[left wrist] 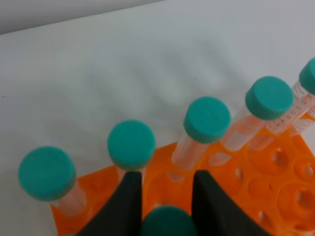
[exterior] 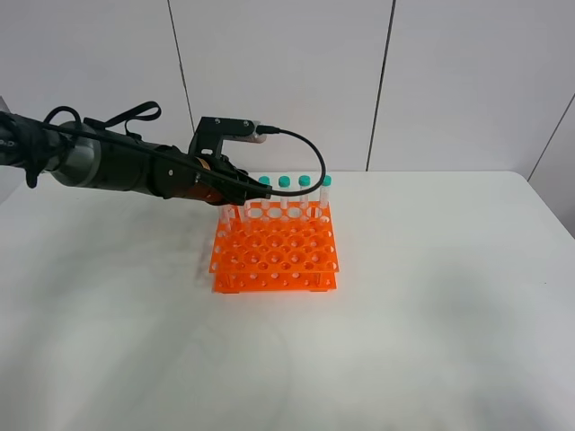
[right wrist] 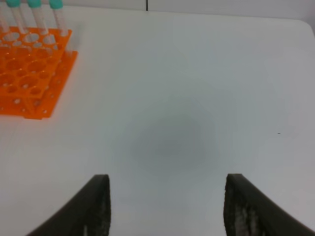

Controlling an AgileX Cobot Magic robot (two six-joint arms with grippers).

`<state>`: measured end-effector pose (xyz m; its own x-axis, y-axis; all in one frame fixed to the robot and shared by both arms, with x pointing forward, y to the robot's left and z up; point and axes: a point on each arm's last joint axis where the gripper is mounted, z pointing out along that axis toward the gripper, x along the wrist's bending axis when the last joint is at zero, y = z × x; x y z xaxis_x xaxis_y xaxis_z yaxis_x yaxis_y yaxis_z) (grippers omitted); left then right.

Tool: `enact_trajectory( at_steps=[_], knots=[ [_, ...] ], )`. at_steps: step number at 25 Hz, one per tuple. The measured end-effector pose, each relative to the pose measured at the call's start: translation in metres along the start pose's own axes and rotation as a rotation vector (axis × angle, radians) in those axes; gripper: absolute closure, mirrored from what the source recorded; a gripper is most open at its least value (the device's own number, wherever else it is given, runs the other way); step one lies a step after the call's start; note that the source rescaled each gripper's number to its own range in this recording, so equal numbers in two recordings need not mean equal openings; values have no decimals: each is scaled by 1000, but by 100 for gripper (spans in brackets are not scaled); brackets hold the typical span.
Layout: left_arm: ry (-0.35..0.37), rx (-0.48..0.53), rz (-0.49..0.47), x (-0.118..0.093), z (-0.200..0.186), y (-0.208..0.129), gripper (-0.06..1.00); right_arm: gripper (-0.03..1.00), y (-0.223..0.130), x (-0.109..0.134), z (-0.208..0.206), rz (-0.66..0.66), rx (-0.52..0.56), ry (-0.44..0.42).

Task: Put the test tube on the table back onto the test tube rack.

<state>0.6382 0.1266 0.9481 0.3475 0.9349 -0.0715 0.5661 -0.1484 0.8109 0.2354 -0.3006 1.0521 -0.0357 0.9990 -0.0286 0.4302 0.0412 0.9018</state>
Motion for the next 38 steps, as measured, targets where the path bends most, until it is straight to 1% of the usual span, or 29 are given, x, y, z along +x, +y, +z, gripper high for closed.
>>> enact_trajectory(
  at_steps=[6,21,22,23,25,26,28,31,38],
  knots=[
    [1,4,19,1,7,-6,94,43,0,0,0,0,0,0],
    [1,1,18,1,8,-6,94,43,0,0,0,1,0,2],
    [1,0,18,1,8,-6,91,43,0,0,0,1,0,2],
    [1,0,18,1,8,-6,86,43,0,0,0,1,0,2],
    [1,0,18,1,8,-6,68,43,0,0,0,1,0,2],
    [1,0,19,1,8,-6,61,43,0,0,0,1,0,2],
    [1,1,16,1,8,-6,54,43,0,0,0,1,0,2],
    [0,7,16,0,6,-5,50,43,0,0,0,1,0,2],
    [-6,-39,15,-2,-16,16,50,43,0,0,0,1,0,2]
  ],
)
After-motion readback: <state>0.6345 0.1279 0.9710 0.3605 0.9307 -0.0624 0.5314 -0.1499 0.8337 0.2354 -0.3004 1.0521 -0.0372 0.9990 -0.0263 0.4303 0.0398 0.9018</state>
